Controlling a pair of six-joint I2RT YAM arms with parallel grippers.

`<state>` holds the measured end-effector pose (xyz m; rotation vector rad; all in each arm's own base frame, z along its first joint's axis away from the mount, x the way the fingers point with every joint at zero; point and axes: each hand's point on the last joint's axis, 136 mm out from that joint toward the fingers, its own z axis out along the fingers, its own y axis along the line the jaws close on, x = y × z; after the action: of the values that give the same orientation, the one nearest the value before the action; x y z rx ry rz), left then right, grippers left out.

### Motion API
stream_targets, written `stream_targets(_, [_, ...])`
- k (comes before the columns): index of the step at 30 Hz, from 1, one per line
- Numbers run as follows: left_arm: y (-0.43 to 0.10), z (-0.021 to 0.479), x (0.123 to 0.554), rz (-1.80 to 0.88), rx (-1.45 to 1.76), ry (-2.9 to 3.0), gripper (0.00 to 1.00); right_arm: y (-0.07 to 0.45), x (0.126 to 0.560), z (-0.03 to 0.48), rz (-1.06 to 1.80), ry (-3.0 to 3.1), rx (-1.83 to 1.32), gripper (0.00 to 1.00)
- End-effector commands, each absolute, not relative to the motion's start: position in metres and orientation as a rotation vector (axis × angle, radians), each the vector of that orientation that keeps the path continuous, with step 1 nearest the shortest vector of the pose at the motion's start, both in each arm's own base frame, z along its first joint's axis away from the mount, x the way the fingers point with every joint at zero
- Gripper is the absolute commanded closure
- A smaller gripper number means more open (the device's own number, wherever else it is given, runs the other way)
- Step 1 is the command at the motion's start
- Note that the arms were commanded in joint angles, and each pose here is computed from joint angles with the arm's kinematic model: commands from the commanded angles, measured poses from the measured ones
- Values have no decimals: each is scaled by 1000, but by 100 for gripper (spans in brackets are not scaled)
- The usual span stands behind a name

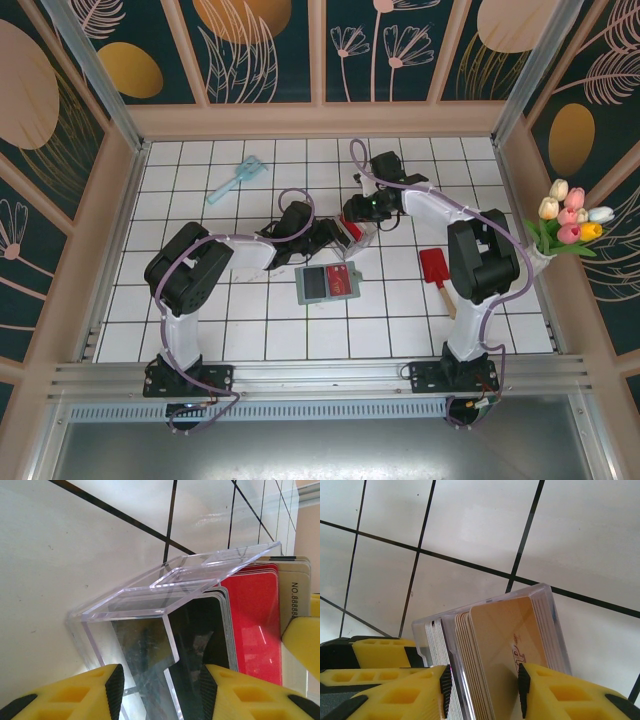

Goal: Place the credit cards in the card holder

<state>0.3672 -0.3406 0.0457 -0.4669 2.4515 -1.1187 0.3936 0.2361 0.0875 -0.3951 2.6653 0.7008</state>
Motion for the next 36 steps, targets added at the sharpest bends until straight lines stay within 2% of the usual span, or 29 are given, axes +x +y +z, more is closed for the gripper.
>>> stream_targets(1, [-342,40,366,-1128,-454,2468,53,249,383,113,809,2635,-431,58])
stream_targets(16, [-343,41,367,-1135,-449,2468,53,245,382,117,786,2634,-426,61])
stream_targets(21, [-343,41,366,-1134,-452,2468,53,245,382,118,779,2633,-425,66])
stream_targets(36, [-342,41,366,-1133,-451,2470,53,234,382,121,751,2636,-387,67])
